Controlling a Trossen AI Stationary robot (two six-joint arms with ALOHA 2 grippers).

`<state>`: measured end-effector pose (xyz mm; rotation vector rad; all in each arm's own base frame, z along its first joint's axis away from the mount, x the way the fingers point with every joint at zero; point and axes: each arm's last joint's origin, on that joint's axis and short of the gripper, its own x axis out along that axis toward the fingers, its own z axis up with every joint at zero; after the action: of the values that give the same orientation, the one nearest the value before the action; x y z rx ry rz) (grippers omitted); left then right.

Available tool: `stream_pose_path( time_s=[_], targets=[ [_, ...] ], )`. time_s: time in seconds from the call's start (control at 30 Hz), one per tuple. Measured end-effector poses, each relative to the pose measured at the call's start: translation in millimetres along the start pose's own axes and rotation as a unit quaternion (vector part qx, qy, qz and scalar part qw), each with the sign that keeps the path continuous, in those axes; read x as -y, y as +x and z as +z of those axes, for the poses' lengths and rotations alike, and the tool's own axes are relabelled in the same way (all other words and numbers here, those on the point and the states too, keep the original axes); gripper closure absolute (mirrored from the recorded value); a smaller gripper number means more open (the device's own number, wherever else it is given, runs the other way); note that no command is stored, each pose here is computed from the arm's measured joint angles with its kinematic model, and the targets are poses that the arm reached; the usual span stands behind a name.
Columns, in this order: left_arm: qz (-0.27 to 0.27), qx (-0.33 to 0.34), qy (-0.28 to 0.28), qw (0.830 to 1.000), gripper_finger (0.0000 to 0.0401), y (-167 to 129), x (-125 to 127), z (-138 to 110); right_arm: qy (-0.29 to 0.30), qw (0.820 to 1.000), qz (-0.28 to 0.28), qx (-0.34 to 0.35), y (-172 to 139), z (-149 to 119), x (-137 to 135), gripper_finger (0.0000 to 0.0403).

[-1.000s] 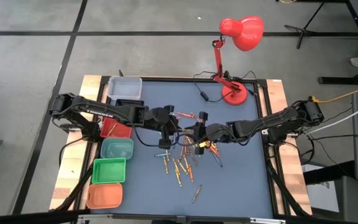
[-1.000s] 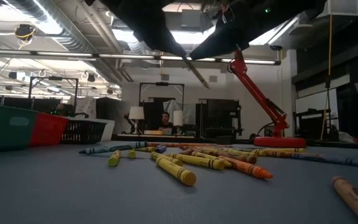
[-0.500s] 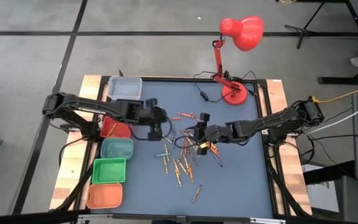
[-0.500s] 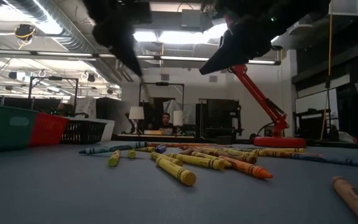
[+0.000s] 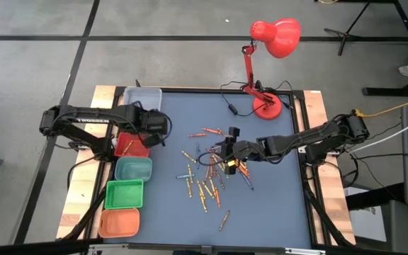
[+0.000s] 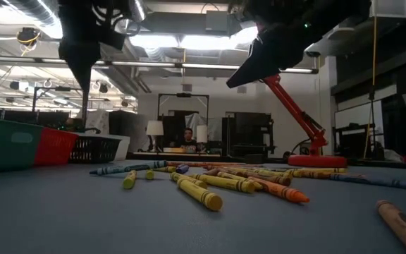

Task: Sort crayons
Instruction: Put the green crayon into the black bin, then put the brown crayon into the blue bin

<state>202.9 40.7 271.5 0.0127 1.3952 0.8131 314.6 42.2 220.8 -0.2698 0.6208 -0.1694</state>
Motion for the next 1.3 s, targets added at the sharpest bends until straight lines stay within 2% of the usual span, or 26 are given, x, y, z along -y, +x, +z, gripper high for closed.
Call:
stream_pose_path(
  time_s=[0.2,0.5,0.73,0.93,1.3],
  targets=[
    [0.016,-0.033,-0.02,0.999,0.039,21.5,-2.3,-5.3,0.015,1.0,-0.023,-0.008,5.1,-2.1,15.1,0.0242],
    [0.017,-0.031,-0.046,0.998,0.0388,44.9,0.3,-7.6,0.059,0.996,-0.058,-0.025,15.7,-9.8,53.5,0.0242],
    [0.013,-0.018,-0.065,0.998,0.0345,54.5,1.6,-6.4,0.131,0.988,-0.067,-0.051,20.3,-20.7,76.7,0.0242],
    [0.002,0.012,-0.083,0.996,0.0317,56.1,4.5,-0.7,0.166,0.98,-0.079,-0.075,23.2,-37.5,82.9,0.0242],
    [-0.034,0.104,-0.122,0.986,0.0314,53.2,9.4,19.8,0.201,0.97,-0.082,-0.113,25.4,-72.9,74.0,0.0242]
  ],
)
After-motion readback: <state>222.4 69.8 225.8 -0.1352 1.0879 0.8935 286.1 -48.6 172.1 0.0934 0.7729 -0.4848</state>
